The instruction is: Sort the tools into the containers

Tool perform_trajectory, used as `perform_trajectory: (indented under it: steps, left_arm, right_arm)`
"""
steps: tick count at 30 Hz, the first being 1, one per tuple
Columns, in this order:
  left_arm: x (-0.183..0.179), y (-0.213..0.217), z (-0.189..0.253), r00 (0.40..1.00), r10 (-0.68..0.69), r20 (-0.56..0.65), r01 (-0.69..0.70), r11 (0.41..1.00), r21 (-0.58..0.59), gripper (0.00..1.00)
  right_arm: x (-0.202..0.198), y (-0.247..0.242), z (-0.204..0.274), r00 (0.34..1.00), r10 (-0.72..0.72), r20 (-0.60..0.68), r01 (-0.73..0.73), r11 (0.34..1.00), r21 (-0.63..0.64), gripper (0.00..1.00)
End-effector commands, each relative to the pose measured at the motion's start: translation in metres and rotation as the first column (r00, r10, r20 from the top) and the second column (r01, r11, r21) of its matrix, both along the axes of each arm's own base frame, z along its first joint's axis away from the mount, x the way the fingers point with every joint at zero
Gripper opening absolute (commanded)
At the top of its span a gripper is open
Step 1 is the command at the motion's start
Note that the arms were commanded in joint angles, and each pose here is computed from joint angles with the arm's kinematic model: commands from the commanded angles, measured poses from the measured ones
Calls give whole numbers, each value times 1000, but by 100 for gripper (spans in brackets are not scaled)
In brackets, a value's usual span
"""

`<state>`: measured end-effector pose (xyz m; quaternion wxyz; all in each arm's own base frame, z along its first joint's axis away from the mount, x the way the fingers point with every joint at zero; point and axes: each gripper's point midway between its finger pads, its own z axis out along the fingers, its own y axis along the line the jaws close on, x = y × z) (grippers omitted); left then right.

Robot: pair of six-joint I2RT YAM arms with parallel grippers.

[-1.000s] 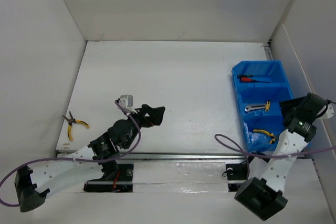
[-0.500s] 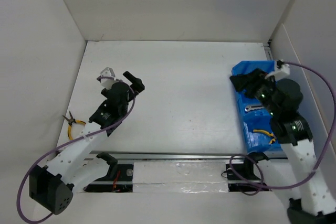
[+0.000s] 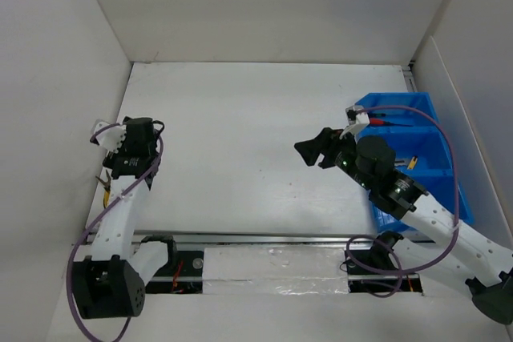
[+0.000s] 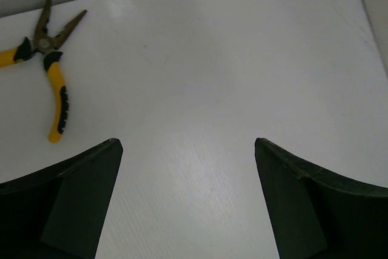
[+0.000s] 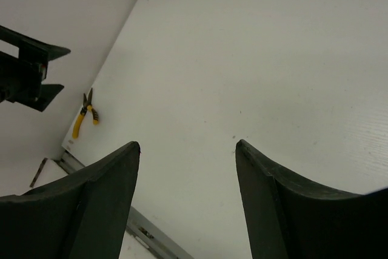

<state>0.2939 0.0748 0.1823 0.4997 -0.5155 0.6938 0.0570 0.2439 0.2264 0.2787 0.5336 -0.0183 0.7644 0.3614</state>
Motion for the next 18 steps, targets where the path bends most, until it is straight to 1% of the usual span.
perform_trajectory:
  steps: [1, 3, 4, 5, 6, 7, 9, 11, 13, 14, 16, 18]
  left_arm:
    - [-9, 26, -27, 991, 110, -74, -113, 993, -41, 89]
    - [-9, 33, -51, 982, 128, -138, -138, 988, -65, 89]
    - [-13, 44, -58, 973, 177, -148, -190, 979, -80, 88]
    - [-18, 48, -75, 959, 204, -197, -224, 971, -86, 88]
    - [-22, 52, -82, 948, 230, -219, -255, 963, -91, 88]
    - [-28, 58, -87, 935, 263, -238, -291, 952, -95, 88]
    - [-33, 65, -91, 912, 313, -264, -340, 938, -62, 88]
    - [-38, 70, -91, 895, 354, -272, -378, 925, -38, 88]
    - [-42, 70, -95, 888, 363, -284, -387, 922, -32, 88]
    - [-49, 74, -99, 865, 412, -286, -438, 898, -30, 88]
    - [-53, 76, -105, 853, 420, -309, -449, 893, -26, 88]
    - [-48, 76, -112, 856, 402, -325, -437, 899, -39, 88]
  right_arm:
    - [0, 9, 29, 994, 44, 105, -52, 996, 75, 69]
    - [0, -1, 25, 997, 11, 83, -16, 998, 64, 69]
    - [0, -4, 25, 997, 9, 83, -14, 998, 69, 69]
    - [-4, -3, 19, 996, 27, 80, -32, 997, 68, 69]
    - [-8, -2, 19, 995, 51, 80, -58, 995, 79, 69]
    - [-12, -2, 33, 989, 64, 132, -80, 990, 120, 69]
    - [-23, 5, 33, 979, 138, 149, -160, 976, 145, 69]
    - [-25, 3, 35, 979, 136, 149, -159, 974, 159, 69]
    - [-24, 2, 32, 982, 130, 140, -152, 975, 163, 69]
    - [-25, 2, 33, 982, 130, 136, -153, 973, 171, 69]
    - [-24, 1, 33, 982, 129, 140, -152, 973, 172, 69]
    - [-23, -3, 33, 983, 119, 141, -142, 976, 166, 68]
